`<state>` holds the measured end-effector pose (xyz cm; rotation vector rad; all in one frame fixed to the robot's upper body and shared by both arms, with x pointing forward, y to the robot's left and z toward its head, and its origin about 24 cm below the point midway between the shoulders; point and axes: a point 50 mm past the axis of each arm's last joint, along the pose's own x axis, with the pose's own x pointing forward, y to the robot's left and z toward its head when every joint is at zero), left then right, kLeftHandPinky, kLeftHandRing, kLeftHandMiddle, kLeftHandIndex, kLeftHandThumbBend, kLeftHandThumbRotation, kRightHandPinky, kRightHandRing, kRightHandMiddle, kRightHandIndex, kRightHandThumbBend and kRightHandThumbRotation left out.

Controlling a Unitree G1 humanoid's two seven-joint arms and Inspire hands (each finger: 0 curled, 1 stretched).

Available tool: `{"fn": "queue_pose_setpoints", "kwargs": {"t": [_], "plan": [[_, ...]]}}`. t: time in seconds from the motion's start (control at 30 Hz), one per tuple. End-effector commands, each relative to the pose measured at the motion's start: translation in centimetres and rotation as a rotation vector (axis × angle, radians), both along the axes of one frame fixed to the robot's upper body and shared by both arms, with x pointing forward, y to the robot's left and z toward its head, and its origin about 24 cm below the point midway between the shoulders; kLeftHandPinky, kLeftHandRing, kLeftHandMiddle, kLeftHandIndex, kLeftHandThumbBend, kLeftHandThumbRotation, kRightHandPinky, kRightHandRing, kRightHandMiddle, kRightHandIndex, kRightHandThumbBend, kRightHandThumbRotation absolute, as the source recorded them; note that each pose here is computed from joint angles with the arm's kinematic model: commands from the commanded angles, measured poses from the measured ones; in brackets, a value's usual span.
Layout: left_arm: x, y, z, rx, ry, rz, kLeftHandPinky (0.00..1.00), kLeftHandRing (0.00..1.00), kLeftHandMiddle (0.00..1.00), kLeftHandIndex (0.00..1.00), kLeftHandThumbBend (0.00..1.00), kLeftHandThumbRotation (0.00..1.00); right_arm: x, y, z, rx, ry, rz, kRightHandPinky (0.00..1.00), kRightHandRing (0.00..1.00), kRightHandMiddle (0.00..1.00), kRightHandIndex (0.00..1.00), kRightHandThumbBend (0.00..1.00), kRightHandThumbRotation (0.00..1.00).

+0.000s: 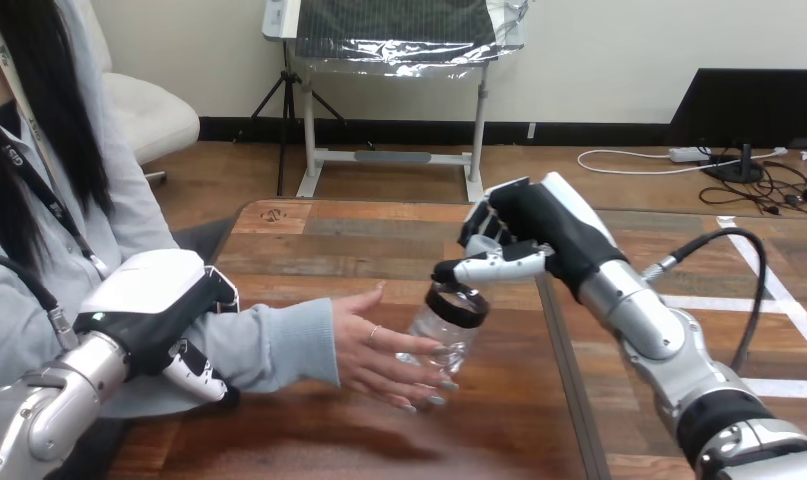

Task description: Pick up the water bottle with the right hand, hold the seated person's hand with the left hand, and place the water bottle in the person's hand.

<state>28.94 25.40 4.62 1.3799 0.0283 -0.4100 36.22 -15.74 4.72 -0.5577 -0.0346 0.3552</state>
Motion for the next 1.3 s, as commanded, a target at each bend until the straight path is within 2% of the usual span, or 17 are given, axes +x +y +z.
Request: {"fn": "queue_pose_setpoints", "kwargs": {"t": [0.0,0.3,0.8,1.27], "plan": [[3.1,-2.0,6.6,-0.07,-0.253,-0.074,0.21,0.27,0.34,0.34,0.86,0.0,2.3,2.0,5.4,0.047,-0.182,0.05,0.15,0.2,0.27,0.29,0.7,0.0],[3.3,-2.1,7.1,-0.067,-0.258,-0.083,0.21,0.26,0.33,0.34,0.85,0.0,2.3,2.6,5.7,0.065,-0.183,0.068,0.15,0.19,0.27,0.29,0.7,0.0],[3.8,-2.4,7.2,-0.068,-0.252,-0.088,0.22,0.27,0.34,0.34,0.86,0.0,2.1,3.2,6.7,0.064,-0.252,0.133,0.13,0.18,0.26,0.29,0.7,0.0],[4.1,-2.5,6.8,-0.073,-0.257,-0.087,0.21,0.27,0.33,0.34,0.85,0.0,1.8,3.7,7.8,0.12,-0.301,0.176,0.13,0.18,0.26,0.29,0.69,0.0]]}}
